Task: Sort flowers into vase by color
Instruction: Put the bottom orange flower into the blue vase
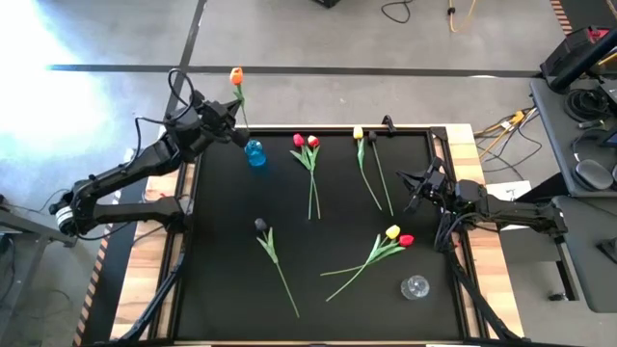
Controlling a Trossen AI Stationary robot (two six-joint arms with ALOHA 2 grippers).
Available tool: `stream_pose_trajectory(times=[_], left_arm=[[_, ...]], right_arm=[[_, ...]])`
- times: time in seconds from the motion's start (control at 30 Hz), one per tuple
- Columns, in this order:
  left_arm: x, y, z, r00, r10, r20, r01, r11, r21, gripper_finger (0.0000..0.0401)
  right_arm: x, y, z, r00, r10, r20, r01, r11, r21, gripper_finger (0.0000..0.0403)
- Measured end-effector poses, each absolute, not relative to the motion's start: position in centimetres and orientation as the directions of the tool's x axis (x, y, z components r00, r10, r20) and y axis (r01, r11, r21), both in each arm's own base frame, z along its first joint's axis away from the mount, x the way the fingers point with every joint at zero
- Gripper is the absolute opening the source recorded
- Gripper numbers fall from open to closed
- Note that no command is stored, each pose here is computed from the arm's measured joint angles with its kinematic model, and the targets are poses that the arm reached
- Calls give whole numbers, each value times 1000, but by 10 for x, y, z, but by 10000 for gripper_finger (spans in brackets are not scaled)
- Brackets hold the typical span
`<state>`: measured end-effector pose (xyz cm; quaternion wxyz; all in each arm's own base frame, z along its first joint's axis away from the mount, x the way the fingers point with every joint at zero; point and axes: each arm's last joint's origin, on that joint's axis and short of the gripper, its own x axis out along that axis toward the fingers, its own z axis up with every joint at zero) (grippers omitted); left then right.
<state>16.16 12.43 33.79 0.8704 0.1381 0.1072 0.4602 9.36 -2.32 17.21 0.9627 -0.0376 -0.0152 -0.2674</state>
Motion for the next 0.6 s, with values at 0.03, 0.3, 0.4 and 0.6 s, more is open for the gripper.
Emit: stream_pose_trajectory(times=[0.03, 0.3, 0.4, 0.6], left_arm=[[162, 124, 336, 554, 831, -55, -771, 537, 344, 0], [164, 125, 315, 562, 827, 18, -765, 511, 392, 0], [164, 125, 309, 593, 804, 41, -751, 534, 388, 0], [163, 124, 291, 600, 798, 51, -736, 526, 427, 0]], right_arm=[[94, -23, 172, 857, -514, 49, 516, 854, -64, 9], [94, -23, 172, 857, -514, 49, 516, 854, -64, 9], [94, -23, 172, 857, -514, 49, 516, 854, -64, 9], [94, -23, 172, 857, -514, 49, 516, 854, -64, 9]])
